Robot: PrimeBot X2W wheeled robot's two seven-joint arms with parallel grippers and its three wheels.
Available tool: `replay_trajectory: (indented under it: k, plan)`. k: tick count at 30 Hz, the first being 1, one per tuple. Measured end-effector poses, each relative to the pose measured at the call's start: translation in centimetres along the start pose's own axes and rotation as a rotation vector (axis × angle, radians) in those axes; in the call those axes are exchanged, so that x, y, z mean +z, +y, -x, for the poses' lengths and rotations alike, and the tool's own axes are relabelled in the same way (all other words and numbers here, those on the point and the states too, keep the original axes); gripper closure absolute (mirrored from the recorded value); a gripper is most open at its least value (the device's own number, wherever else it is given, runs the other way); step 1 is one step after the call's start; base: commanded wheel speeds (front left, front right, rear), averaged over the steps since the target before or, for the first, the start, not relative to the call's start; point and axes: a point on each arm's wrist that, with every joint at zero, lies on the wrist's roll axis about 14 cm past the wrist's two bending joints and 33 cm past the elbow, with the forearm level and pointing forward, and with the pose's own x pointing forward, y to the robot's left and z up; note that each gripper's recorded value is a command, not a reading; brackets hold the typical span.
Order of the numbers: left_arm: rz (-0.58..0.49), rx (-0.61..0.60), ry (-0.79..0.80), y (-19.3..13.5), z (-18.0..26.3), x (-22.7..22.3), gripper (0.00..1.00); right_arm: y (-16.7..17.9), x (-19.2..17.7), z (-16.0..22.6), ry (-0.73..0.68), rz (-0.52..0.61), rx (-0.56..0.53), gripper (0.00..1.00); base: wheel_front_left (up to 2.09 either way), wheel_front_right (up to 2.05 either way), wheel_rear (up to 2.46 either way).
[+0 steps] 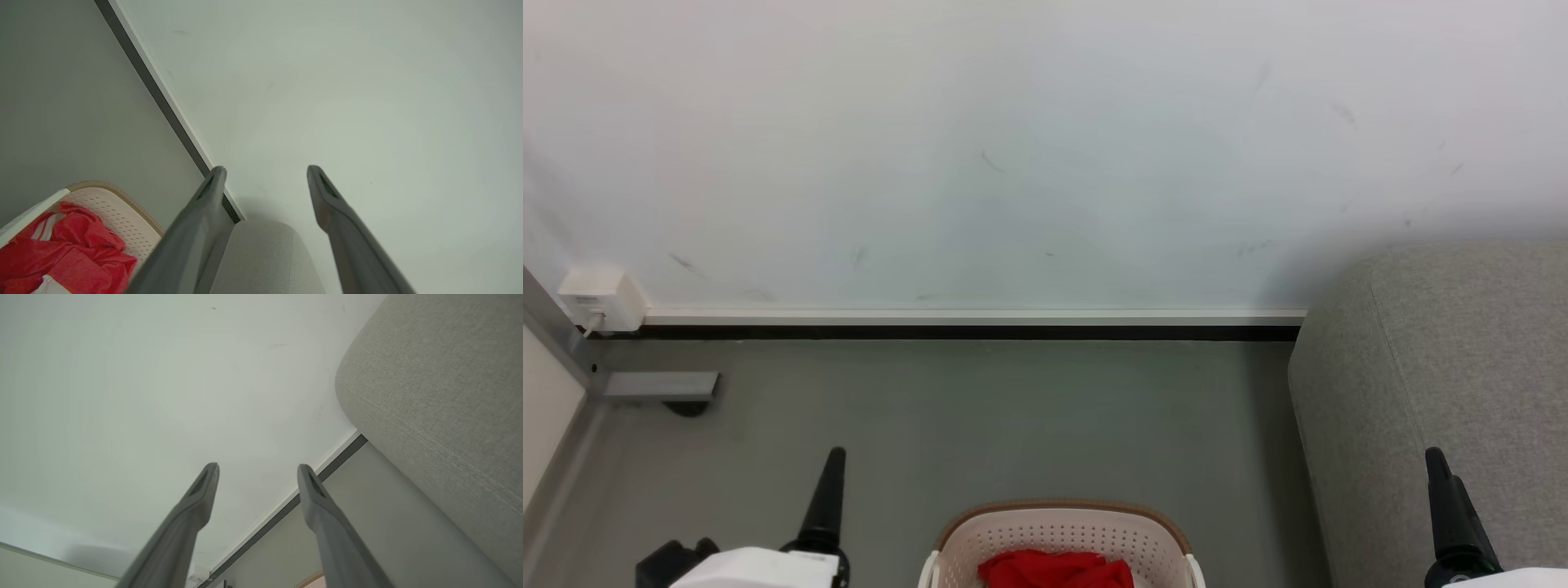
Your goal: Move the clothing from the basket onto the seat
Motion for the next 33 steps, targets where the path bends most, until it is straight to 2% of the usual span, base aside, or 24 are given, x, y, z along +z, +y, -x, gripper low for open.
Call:
replay_trajectory:
  k: [13, 26, 33]
  plan:
    - [-0.321, 0.020, 0.011, -0.3, 0.1, -1.7, 0.00, 0.6, -0.5, 0.4, 0.019, 0.295, 0.034, 0.00, 0.00, 0.00, 0.00]
    - [-0.601, -0.009, -0.012, -1.3, 0.1, -2.5, 0.00, 0.7, -1.6, 0.8, 0.048, 0.486, 0.063, 0.00, 0.00, 0.00, 0.00]
    - [-0.701, -0.025, -0.032, -1.7, 0.2, -2.7, 0.00, 0.7, -1.6, 1.0, 0.045, 0.575, 0.079, 0.00, 0.00, 0.00, 0.00]
